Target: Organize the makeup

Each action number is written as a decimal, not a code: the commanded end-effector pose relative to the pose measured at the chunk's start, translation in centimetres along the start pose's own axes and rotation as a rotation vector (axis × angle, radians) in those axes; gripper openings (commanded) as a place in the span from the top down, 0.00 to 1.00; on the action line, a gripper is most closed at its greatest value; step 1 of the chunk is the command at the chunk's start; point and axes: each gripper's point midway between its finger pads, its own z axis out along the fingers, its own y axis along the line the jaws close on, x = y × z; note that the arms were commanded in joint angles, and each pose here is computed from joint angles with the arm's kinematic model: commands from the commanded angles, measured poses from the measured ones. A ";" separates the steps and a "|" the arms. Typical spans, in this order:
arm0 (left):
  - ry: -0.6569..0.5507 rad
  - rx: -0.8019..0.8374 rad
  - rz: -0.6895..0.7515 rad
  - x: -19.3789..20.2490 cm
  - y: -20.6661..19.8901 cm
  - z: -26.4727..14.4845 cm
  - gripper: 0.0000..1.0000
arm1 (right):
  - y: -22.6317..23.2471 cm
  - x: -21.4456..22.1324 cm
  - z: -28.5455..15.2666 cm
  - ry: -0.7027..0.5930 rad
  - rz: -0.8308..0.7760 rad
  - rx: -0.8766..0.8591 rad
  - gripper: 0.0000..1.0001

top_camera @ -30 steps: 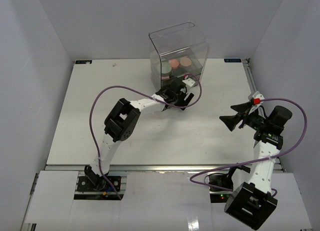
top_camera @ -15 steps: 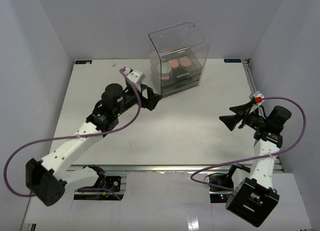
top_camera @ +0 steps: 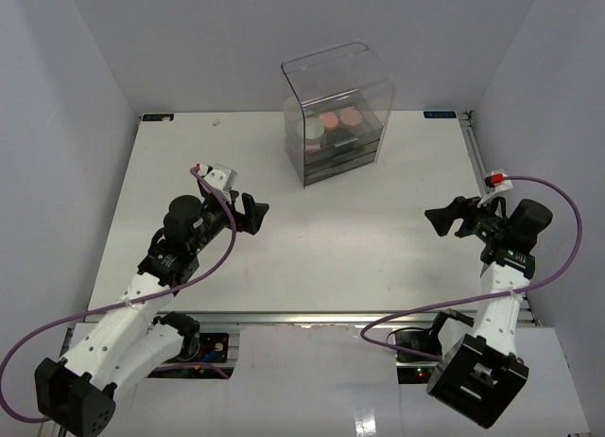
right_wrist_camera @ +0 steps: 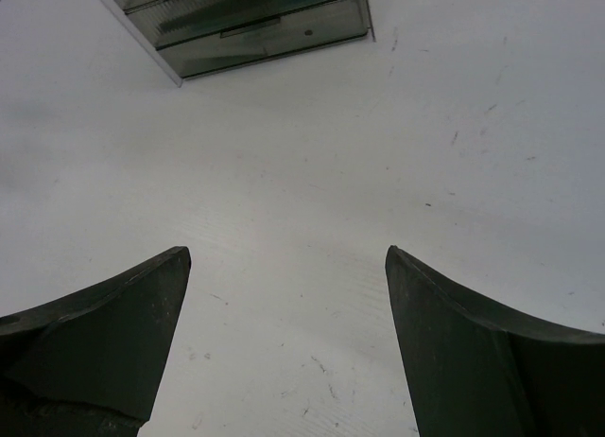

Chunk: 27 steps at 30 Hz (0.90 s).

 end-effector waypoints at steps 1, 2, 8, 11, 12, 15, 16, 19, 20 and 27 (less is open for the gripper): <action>-0.036 -0.002 -0.006 -1.0 0.0 -0.4 0.02 | -1.9 -2.9 -0.7 -0.071 -0.008 0.154 0.10; -0.037 0.000 -0.006 -1.1 0.0 -0.4 0.02 | -2.2 -3.0 -0.8 -0.077 0.004 0.178 0.10; -0.033 -0.005 -0.008 -0.9 0.1 -0.3 0.02 | -2.2 -3.4 -1.0 -0.094 0.035 0.203 0.10; -0.028 -0.009 -0.009 -0.7 0.2 -0.3 0.02 | -2.1 -3.6 -1.1 -0.100 0.028 0.202 0.10; -0.028 -0.009 -0.009 -0.7 0.2 -0.3 0.02 | -2.0 -3.6 -1.1 -0.101 0.025 0.202 0.10; -0.023 -0.014 -0.010 -0.5 0.3 -0.2 0.02 | -1.8 -3.5 -1.2 -0.104 0.014 0.199 0.10; -0.020 -0.014 -0.010 -0.4 0.3 -0.2 0.02 | -1.7 -3.5 -1.3 -0.105 0.010 0.197 0.10; -0.012 -0.016 -0.011 -0.2 0.4 0.0 0.02 | -1.4 -3.3 -1.4 -0.105 0.005 0.193 0.10; -0.010 -0.016 -0.011 -0.1 0.4 0.0 0.02 | -1.4 -3.3 -1.4 -0.105 0.006 0.194 0.10; -0.009 -0.015 -0.014 0.1 0.4 0.0 0.02 | -1.1 -2.8 -1.4 -0.091 0.004 0.180 0.10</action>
